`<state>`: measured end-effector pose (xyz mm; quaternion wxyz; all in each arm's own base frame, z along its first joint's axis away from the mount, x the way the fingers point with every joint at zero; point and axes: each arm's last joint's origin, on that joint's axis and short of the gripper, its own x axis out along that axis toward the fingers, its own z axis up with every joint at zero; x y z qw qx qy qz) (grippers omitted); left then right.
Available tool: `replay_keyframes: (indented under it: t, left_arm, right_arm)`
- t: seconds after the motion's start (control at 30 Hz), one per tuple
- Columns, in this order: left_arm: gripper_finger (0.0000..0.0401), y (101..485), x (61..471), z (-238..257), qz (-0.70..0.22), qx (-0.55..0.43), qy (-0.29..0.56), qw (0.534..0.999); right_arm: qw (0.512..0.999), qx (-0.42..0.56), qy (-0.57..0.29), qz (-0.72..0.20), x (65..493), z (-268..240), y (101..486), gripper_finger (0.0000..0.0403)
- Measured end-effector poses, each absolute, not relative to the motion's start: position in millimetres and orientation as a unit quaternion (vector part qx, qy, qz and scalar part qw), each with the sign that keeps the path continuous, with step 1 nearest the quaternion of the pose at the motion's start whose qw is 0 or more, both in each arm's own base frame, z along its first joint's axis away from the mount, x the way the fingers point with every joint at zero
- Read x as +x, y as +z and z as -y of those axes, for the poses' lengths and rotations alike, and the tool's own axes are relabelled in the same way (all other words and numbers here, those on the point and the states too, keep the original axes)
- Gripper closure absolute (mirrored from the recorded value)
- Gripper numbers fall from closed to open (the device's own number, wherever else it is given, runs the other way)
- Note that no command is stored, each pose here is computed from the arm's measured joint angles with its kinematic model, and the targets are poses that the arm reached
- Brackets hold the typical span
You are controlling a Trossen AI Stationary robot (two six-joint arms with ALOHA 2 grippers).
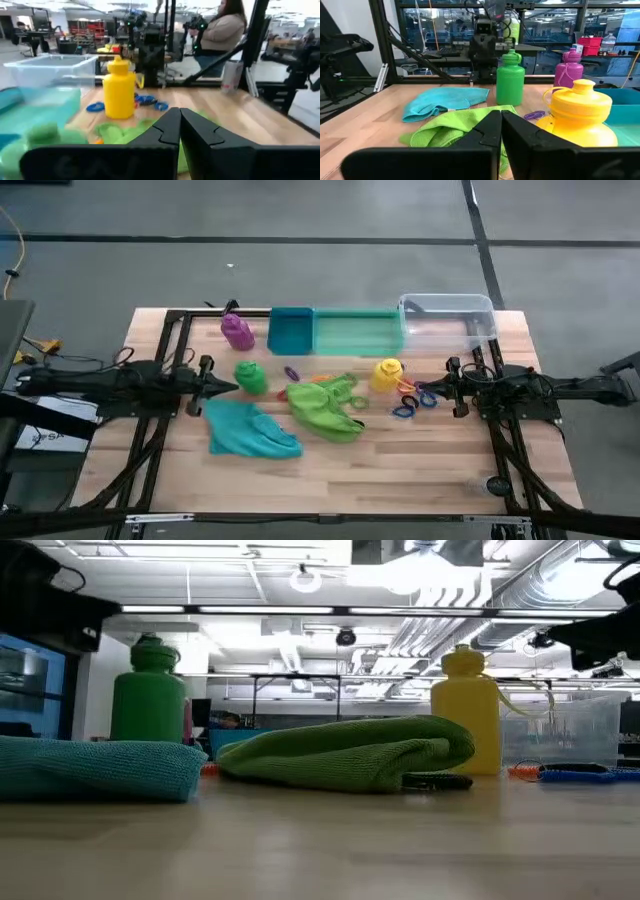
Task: Pick & Place Sports Items
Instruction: Put the green tumbler into the transparent bin
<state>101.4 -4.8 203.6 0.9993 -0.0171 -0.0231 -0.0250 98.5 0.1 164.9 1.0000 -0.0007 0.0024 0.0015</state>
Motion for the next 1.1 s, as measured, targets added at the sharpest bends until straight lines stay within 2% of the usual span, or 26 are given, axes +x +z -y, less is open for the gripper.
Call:
replay_keyframes:
  t: [0.2,0.47,0.67,0.83,1.1]
  left_arm:
    - [0.0401,227.0,103.5,5.1,0.031,-0.014,-0.025,0.999]
    - [0.0401,248.2,106.8,4.9,0.030,-0.069,-0.024,0.997]
    - [0.0388,259.5,105.2,4.7,0.008,-0.052,-0.021,0.998]
    - [0.0336,266.4,101.7,3.9,-0.011,-0.039,-0.009,0.999]
    - [0.0201,275.4,98.4,2.0,-0.008,-0.037,0.020,0.999]
  right_arm:
    - [1.000,0.000,0.002,-0.002,98.5,-0.1,164.9,0.0402]
    - [1.000,-0.001,0.002,-0.002,98.5,-0.1,164.9,0.0402]
    - [1.000,0.000,0.002,-0.002,98.5,-0.1,164.9,0.0403]
    - [1.000,0.000,0.002,-0.002,98.5,-0.1,164.9,0.0403]
    - [1.000,-0.001,0.002,-0.002,98.5,-0.1,164.9,0.0403]
